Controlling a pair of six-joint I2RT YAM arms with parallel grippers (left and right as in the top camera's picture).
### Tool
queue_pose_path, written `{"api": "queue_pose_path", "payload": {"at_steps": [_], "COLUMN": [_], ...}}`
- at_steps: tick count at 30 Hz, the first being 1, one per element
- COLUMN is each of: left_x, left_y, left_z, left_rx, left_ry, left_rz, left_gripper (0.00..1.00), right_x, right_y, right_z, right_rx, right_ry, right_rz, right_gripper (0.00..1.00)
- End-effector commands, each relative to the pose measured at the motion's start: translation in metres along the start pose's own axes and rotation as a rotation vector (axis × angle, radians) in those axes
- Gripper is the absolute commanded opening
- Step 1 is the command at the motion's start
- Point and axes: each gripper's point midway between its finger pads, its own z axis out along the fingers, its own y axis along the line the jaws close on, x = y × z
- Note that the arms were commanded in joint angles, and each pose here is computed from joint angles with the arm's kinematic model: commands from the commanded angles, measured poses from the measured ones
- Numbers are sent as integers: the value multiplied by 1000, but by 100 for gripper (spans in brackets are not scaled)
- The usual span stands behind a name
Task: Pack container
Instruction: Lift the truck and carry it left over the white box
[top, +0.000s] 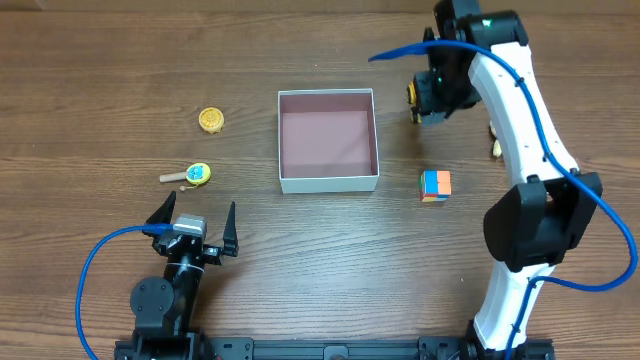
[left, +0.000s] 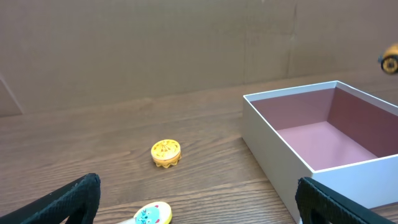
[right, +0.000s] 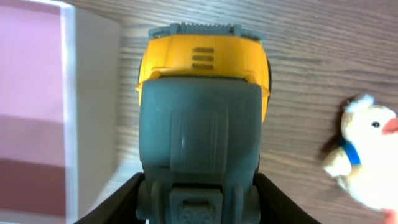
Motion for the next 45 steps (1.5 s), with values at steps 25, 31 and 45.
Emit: {"api": "queue_pose_path", "payload": {"at_steps": [25, 31, 45], "left_x": [1, 1, 1], "left_y": [2, 2, 2], "left_z": [0, 0, 0], "left_rx": [-8, -8, -8], "left_ry": [-2, -2, -2], "left_rz": [-13, -13, -13], "left_gripper": [100, 100, 100], "right_x": [0, -4, -8], "right_y": [145, 147, 147], "right_z": [-50, -36, 6], "right_rx": [-117, -114, -82], "right_ry": [-100, -104, -46], "right_rz": [105, 105, 102], "right_gripper": [45, 45, 46]}}
